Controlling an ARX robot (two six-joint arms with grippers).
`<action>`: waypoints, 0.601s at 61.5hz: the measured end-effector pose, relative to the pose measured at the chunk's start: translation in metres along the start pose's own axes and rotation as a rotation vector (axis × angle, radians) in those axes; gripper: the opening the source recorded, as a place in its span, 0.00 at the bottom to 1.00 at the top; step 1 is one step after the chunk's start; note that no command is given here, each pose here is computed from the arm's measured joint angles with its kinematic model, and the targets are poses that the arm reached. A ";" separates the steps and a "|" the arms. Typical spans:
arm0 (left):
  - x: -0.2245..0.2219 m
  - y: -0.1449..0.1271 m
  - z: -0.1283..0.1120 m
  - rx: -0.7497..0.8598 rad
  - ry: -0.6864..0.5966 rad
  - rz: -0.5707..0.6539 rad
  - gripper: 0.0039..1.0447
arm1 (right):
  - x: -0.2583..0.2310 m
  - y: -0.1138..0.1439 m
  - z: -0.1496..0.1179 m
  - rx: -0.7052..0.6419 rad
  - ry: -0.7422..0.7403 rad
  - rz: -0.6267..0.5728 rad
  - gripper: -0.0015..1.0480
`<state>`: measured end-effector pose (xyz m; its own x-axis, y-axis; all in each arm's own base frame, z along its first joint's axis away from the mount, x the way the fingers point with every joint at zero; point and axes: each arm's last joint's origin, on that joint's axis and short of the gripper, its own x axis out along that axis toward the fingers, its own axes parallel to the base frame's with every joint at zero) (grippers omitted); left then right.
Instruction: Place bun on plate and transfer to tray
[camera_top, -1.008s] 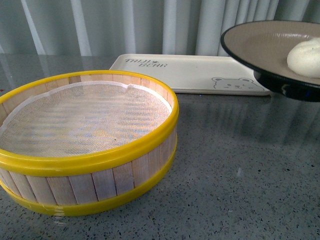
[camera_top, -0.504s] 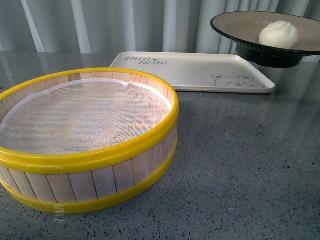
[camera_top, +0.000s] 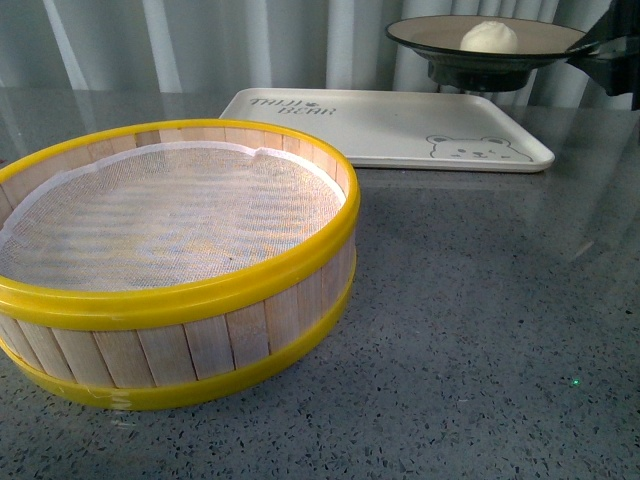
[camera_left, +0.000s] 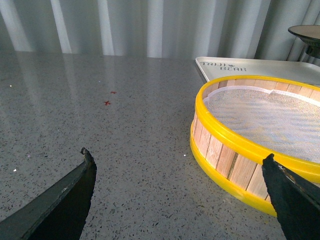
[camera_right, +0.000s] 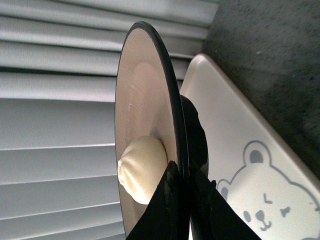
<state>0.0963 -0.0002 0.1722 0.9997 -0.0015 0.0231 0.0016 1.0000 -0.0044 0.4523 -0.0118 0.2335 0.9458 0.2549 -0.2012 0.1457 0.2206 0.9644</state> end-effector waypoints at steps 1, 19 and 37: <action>0.000 0.000 0.000 0.000 0.000 0.000 0.94 | 0.001 0.001 -0.001 -0.002 0.004 0.000 0.02; 0.000 0.000 0.000 0.000 0.000 0.000 0.94 | 0.013 -0.001 -0.025 -0.028 0.078 -0.017 0.02; 0.000 0.000 0.000 0.000 0.000 0.000 0.94 | 0.014 -0.001 -0.029 -0.033 0.072 -0.022 0.02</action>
<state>0.0963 -0.0002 0.1722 0.9997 -0.0015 0.0231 0.0016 1.0000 -0.0044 0.4572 0.0184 0.2247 0.9190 0.3165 -0.2349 0.1551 0.2576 0.9537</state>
